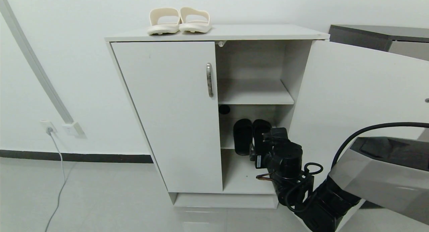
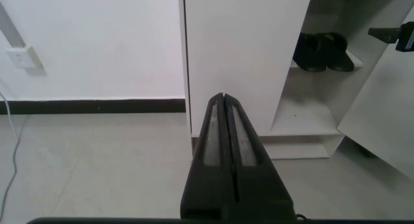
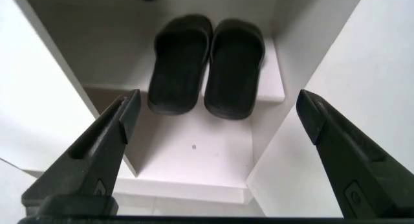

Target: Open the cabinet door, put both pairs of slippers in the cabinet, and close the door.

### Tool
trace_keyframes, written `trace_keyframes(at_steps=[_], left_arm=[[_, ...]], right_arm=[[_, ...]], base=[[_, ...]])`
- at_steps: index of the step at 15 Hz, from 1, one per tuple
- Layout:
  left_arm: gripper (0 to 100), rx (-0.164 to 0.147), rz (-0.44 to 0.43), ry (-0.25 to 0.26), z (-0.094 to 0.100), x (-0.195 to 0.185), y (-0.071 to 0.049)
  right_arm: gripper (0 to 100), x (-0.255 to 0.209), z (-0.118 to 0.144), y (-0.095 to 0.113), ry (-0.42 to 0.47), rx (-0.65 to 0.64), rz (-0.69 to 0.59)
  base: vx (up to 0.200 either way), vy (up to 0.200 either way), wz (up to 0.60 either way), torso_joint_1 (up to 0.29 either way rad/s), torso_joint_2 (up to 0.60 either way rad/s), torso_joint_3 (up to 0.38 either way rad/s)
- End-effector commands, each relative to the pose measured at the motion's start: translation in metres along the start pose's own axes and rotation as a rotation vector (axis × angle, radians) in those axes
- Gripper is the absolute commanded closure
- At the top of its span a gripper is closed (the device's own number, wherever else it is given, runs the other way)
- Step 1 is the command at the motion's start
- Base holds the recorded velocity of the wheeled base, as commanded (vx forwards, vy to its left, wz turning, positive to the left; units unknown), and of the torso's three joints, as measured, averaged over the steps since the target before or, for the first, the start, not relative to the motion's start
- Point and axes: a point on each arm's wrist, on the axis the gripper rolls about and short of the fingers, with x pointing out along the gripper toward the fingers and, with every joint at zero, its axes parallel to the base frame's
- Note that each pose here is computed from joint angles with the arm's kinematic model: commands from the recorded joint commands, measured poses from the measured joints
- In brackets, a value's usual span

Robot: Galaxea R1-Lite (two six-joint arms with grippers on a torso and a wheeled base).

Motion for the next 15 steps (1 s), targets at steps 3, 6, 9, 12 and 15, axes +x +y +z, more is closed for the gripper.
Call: trace_keyframes(at_steps=[3,6,9,12,15], left_arm=[[100,-0.001,0.001,0.002,-0.0001,0.0001,0.0],[100,-0.001,0.001,0.002,-0.0001,0.0001,0.0],[100,-0.001,0.001,0.002,-0.0001,0.0001,0.0],[100,-0.001,0.001,0.002,-0.0001,0.0001,0.0],[100,-0.001,0.001,0.002,-0.0001,0.0001,0.0]], right_arm=[[0,0.0009,-0.0048,0.0004,0.01,-0.008,-0.001],[0,0.0008,-0.0049,0.0002,0.009,-0.008,-0.002],[0,0.0013,-0.0055,-0.0002,0.011,-0.009,-0.004],[0,0.0018,-0.0062,0.0001,0.002,-0.004,-0.003],[0,0.0018,-0.0061,0.0002,0.001,-0.006,-0.003]], base=[[0.0,0.0,0.0,0.001,0.0,0.019],[0.0,0.0,0.0,0.0,0.0,0.0],[0.0,0.0,0.0,0.0,0.0,0.0],[0.0,0.2,0.0,0.002,0.0,0.009],[0.0,0.2,0.0,0.004,0.0,-0.001]])
